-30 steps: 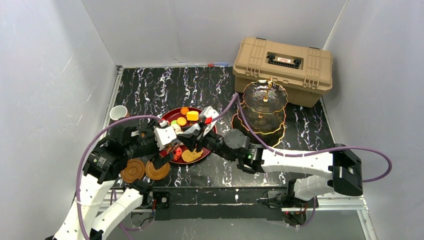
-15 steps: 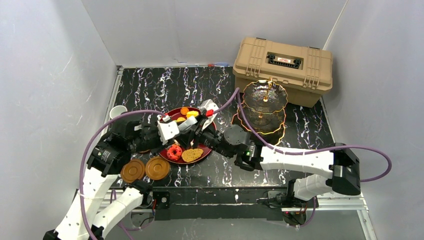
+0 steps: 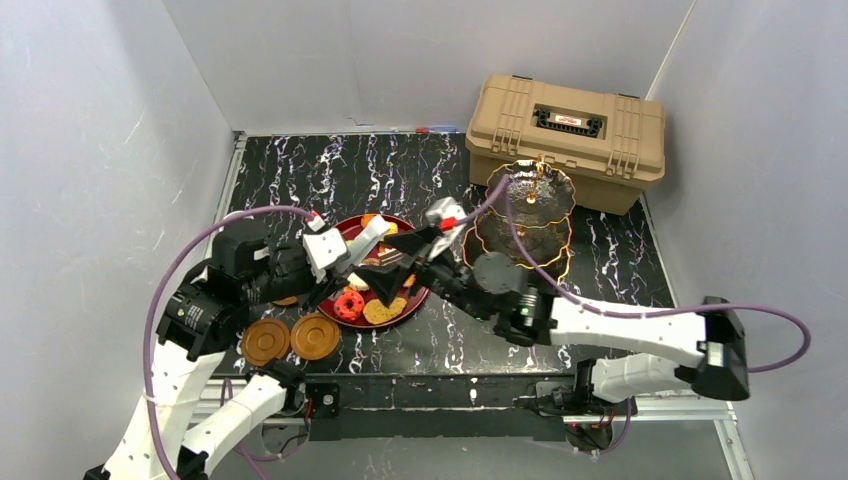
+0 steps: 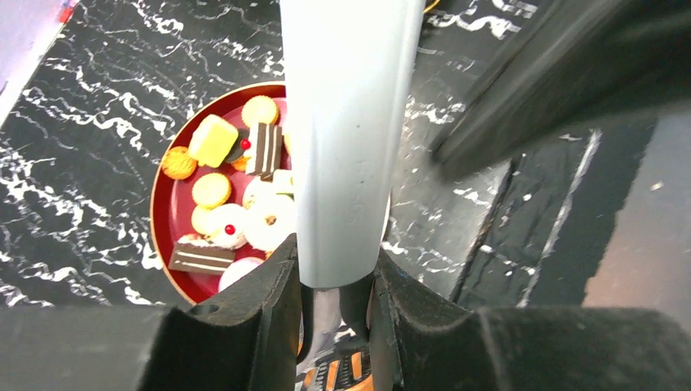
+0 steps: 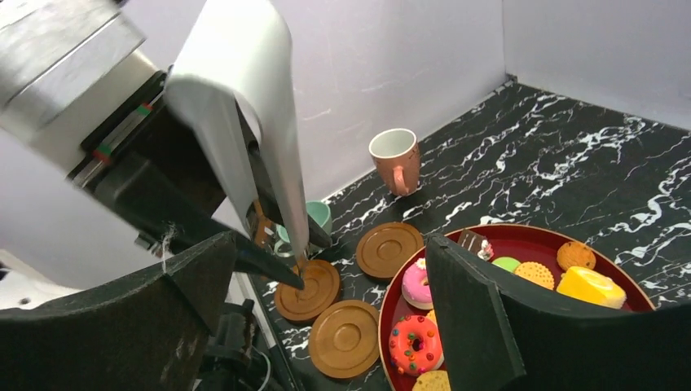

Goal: Serve the afternoon tea
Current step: Adjust the clamp.

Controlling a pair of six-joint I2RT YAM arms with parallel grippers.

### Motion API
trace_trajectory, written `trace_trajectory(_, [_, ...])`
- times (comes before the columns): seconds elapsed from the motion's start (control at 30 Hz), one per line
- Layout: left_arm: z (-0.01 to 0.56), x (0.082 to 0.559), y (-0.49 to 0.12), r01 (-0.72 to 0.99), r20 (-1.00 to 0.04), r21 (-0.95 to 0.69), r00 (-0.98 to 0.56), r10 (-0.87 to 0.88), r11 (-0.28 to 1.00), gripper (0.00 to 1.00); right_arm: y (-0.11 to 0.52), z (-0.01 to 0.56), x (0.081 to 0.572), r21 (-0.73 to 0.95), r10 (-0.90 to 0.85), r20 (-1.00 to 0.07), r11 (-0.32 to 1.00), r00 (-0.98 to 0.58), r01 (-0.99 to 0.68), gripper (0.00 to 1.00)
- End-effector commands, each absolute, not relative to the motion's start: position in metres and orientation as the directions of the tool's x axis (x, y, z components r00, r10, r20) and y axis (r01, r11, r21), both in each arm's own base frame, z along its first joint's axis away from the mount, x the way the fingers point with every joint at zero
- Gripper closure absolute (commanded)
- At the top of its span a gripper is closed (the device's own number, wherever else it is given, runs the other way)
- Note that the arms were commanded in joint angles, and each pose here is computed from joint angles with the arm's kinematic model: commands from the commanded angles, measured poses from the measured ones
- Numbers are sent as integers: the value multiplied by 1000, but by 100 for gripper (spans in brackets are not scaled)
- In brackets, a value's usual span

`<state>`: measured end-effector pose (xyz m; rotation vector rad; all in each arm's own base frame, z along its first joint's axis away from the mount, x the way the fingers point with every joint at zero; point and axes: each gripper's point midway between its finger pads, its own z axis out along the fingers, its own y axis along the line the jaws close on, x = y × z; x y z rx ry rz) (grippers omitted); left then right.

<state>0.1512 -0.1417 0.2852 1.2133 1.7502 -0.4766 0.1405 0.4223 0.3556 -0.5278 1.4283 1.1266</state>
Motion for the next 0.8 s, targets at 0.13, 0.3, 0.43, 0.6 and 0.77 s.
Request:
trace_trajectory(0.13, [318, 124, -165, 908, -899, -62, -231, 371, 415, 76, 374, 389, 119, 307, 362, -916, 352, -174, -884, 15])
trace_trajectory(0.3, [322, 124, -166, 907, -901, -69, -236, 364, 415, 76, 390, 399, 119, 281, 356, -921, 334, -155, -900, 25])
trace_trajectory(0.43, [324, 123, -165, 907, -901, -65, -233, 366, 416, 76, 408, 405, 124, 267, 345, -928, 342, -144, -901, 34])
trace_trajectory(0.6, [321, 123, -162, 907, -897, -46, -222, 383, 419, 75, 413, 417, 129, 286, 393, -909, 348, -138, -893, 39])
trace_trajectory(0.77, [316, 127, -158, 901, -890, -14, -209, 405, 433, 75, 416, 422, 136, 312, 429, -892, 366, -139, -876, 48])
